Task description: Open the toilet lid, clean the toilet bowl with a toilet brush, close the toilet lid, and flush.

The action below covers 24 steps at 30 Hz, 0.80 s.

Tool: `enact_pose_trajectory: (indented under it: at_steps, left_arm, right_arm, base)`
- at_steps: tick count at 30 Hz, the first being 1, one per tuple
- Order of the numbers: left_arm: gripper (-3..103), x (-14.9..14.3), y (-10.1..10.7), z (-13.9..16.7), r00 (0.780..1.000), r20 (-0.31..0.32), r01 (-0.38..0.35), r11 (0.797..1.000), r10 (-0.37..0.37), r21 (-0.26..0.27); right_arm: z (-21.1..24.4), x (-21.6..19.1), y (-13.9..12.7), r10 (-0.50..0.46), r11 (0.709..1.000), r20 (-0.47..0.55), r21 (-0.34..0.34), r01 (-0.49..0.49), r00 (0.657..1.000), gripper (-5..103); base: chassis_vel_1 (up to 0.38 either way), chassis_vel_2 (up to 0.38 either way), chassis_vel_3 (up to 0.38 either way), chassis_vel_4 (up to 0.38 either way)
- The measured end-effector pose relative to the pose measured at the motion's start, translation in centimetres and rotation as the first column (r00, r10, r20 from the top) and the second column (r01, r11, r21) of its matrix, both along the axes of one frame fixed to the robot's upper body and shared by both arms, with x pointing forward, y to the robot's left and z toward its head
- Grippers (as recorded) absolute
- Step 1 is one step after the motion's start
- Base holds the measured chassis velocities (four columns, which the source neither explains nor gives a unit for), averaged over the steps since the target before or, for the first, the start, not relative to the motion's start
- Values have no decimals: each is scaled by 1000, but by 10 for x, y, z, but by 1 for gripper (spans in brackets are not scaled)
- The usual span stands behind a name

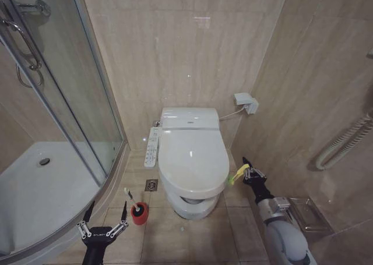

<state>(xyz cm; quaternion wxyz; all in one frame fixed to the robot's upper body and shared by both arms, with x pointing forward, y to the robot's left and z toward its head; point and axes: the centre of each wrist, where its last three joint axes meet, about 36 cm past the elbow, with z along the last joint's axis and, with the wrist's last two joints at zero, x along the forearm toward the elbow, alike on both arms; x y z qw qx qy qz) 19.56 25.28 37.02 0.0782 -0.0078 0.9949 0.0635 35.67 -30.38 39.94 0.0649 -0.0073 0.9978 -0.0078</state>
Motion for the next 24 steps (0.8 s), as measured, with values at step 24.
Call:
enact_pose_trajectory:
  at_steps: [24]
  left_arm:
    - [100, 0, 0, 0, 1000, 0, 0, 1000, 0, 0]
  right_arm:
    - [56, 45, -18, 15, 999, 34, 32, -16, 999, 2]
  base:
    - [0, 0, 0, 0]
